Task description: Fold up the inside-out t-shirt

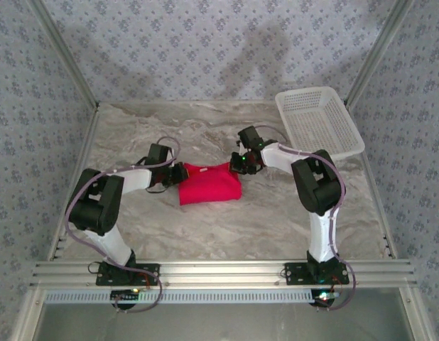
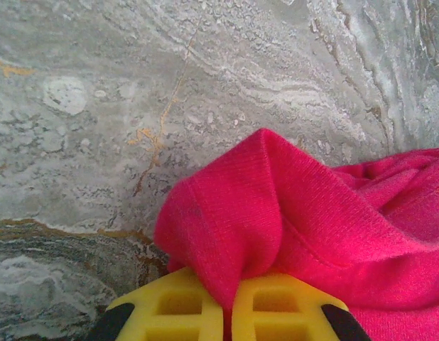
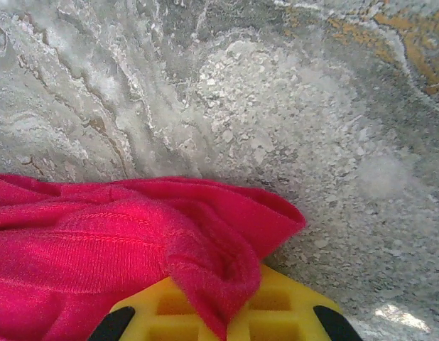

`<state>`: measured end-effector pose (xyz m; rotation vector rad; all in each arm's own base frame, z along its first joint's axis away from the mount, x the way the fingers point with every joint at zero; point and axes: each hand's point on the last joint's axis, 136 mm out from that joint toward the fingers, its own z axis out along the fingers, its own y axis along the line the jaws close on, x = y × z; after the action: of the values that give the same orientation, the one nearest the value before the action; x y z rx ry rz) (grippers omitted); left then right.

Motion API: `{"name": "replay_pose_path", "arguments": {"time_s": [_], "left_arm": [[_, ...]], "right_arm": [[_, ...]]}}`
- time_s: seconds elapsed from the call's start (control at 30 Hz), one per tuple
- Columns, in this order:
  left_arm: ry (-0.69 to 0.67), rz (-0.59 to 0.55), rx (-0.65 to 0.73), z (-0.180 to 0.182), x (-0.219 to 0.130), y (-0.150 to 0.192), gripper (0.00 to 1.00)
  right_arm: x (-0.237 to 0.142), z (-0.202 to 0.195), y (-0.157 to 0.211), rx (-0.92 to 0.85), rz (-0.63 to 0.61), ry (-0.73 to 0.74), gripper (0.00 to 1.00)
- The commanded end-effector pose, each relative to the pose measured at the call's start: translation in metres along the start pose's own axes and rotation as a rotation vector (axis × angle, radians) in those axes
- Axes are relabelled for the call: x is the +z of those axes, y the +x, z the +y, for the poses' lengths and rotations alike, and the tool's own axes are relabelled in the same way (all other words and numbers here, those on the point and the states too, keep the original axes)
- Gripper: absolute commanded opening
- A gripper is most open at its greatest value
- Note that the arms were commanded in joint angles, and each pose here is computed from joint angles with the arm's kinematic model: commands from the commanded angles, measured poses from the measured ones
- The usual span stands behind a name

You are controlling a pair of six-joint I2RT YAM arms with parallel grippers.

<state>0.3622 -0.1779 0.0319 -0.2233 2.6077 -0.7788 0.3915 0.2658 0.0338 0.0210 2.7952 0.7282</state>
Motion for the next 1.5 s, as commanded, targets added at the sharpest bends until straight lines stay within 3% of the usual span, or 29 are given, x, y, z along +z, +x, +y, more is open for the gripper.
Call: {"name": "replay_pose_path", "arguments": {"time_s": [0.0, 0.1, 0.2, 0.27, 0.33, 0.47, 0.57, 0.7, 0.83, 0.97, 1.17, 1.33, 1.47], "left_arm": [[-0.017, -0.035, 0.04, -0.005, -0.011, -0.015, 0.0], [-0.032, -0.051, 0.065, -0.014, -0.025, -0.026, 0.04], [-0.064, -0.051, 0.069, -0.02, -0.041, -0.033, 0.36], [-0.097, -0.062, 0.069, -0.023, -0.058, -0.039, 0.5], [-0.149, -0.085, 0.071, -0.027, -0.079, -0.045, 0.55], [-0.239, -0.169, 0.031, -0.033, -0.121, -0.057, 0.57], [-0.153, -0.192, -0.048, -0.053, -0.127, -0.052, 0.55], [0.078, -0.175, -0.197, -0.084, -0.101, -0.033, 0.53], [0.12, -0.116, -0.263, -0.084, -0.065, -0.005, 0.52], [-0.005, -0.016, -0.241, -0.048, -0.036, 0.038, 0.5], [-0.305, 0.074, -0.064, 0.022, -0.04, 0.079, 0.51], [-0.327, 0.086, 0.006, 0.014, -0.043, 0.066, 0.51], [-0.365, -0.008, 0.079, -0.013, -0.078, 0.027, 0.51]], "right_arm": [[-0.016, 0.003, -0.002, 0.017, 0.009, 0.016, 0.05], [-0.041, 0.015, -0.009, 0.012, -0.01, 0.017, 0.31], [-0.065, 0.026, -0.011, 0.019, -0.025, 0.012, 0.48], [-0.082, 0.028, -0.009, 0.039, -0.041, 0.023, 0.51], [-0.099, 0.033, -0.01, 0.068, -0.078, 0.022, 0.51], [-0.12, 0.049, -0.003, 0.155, -0.117, -0.028, 0.43], [-0.115, 0.072, 0.004, 0.251, -0.108, -0.143, 0.36], [-0.09, 0.089, 0.015, 0.34, -0.075, -0.202, 0.29], [-0.047, 0.073, 0.041, 0.431, 0.0, -0.142, 0.27], [-0.001, 0.021, 0.095, 0.507, 0.12, -0.012, 0.22], [0.014, -0.034, 0.159, 0.528, 0.189, 0.127, 0.21], [-0.008, -0.017, 0.142, 0.392, 0.133, 0.151, 0.23], [-0.051, 0.011, 0.112, 0.256, 0.049, 0.157, 0.29]]}}
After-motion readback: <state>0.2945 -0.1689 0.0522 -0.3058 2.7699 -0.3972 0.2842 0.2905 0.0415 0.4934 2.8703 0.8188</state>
